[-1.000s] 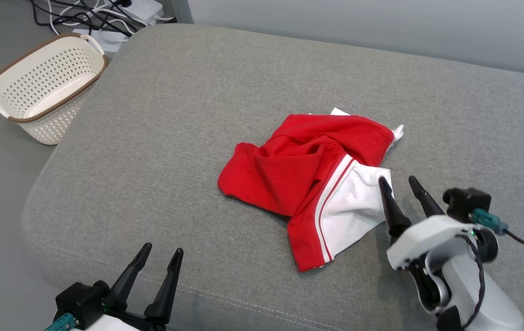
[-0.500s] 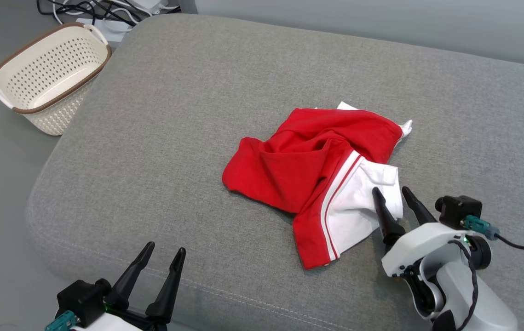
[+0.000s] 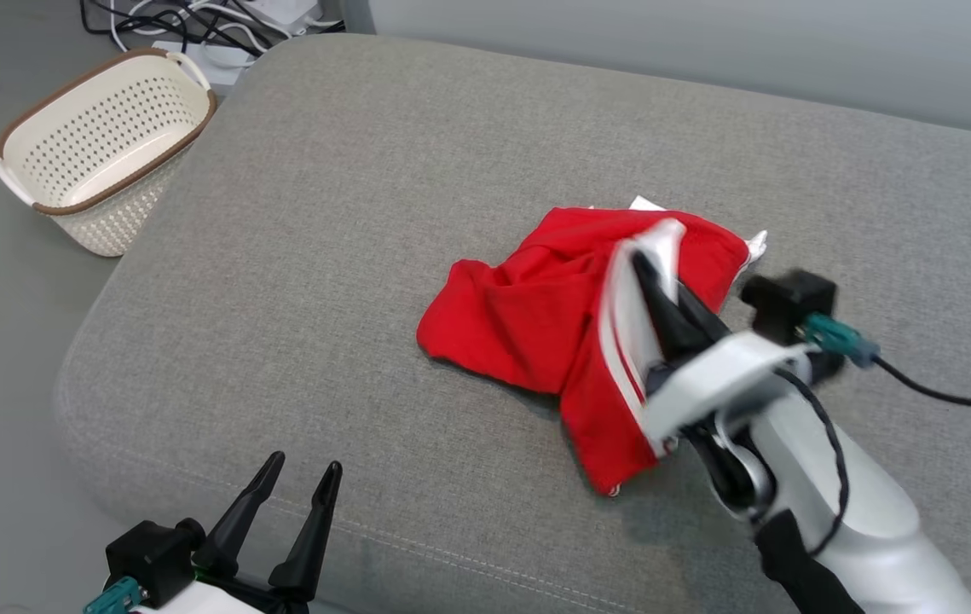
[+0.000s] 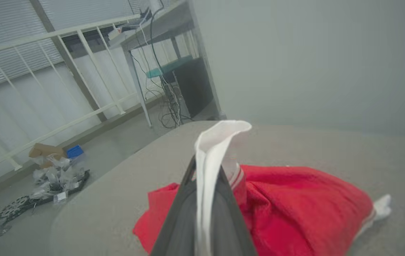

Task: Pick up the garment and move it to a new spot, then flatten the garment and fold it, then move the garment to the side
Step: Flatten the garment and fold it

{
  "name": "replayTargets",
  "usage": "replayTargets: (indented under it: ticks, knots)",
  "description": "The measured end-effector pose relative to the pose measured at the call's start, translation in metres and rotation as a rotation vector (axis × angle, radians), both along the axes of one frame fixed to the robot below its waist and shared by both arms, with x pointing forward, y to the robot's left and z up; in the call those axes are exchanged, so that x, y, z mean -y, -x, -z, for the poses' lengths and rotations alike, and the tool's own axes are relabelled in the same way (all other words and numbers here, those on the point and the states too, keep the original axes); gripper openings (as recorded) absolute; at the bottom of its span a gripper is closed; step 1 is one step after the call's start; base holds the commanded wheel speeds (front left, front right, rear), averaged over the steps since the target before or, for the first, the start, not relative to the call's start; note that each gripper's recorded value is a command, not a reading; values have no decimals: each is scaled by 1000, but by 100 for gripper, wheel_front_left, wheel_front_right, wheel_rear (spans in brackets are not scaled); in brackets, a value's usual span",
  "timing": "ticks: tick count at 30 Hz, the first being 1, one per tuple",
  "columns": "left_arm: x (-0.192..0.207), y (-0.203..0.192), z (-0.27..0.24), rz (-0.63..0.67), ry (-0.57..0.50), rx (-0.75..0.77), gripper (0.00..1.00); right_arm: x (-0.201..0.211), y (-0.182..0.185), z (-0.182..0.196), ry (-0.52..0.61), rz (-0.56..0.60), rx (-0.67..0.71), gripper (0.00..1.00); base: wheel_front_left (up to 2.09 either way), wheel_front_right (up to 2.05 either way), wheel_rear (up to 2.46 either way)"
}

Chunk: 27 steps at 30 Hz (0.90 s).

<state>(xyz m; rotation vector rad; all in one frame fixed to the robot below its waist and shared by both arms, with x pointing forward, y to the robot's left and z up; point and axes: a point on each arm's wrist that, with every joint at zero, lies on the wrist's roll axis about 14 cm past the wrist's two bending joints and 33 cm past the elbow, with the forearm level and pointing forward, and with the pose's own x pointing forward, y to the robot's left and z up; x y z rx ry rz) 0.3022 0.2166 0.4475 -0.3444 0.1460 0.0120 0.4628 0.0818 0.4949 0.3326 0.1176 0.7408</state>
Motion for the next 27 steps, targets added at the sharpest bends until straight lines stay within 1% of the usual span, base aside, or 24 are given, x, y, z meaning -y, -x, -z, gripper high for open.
replayTargets:
  ticks: [2, 5, 9, 11, 14, 16, 17, 19, 20, 21, 23, 25, 27]
  knots:
    - [2, -2, 0, 9, 2, 3, 100, -22, 6, -39, -50, -77, 95, 0, 0, 0, 0]
    - [7, -2, 0, 24, 6, 6, 100, -49, 15, -112, -150, -174, 253, 0, 0, 0, 0]
    - [14, 0, 0, 39, 8, 10, 100, -65, 30, -213, -282, -261, 456, 0, 0, 0, 0]
    - [19, 2, 0, 46, 14, 14, 100, -67, 40, -254, -336, -287, 537, 0, 0, 0, 0]
    - [24, 6, -1, 53, 15, 18, 100, -56, 41, -301, -409, -259, 622, 0, 0, 0, 0]
    - [23, 9, 0, 48, 15, 17, 100, -40, 29, -322, -445, -192, 649, 0, 0, 0, 0]
    - [23, 10, 0, 46, 15, 15, 100, -30, 18, -325, -445, -143, 654, 0, 0, 0, 0]
    - [24, 13, 4, 45, 18, 3, 100, -12, -11, -313, -391, -33, 632, 0, 0, 0, 0]
    - [26, 15, 9, 48, 21, -13, 100, 8, -45, -277, -289, 80, 563, 0, 0, 0, 0]
    - [26, 14, 10, 51, 22, -16, 100, 18, -62, -249, -225, 133, 508, 0, 0, 0, 0]
    - [28, 12, 11, 56, 24, -20, 100, 41, -85, -176, -83, 219, 358, 0, 0, 0, 0]
    - [30, 10, 13, 62, 25, -28, 100, 66, -93, -102, 30, 284, 201, 0, 0, 0, 0]
    - [32, 6, 12, 71, 28, -28, 100, 91, -91, -47, 98, 345, 77, 0, 0, 0, 0]
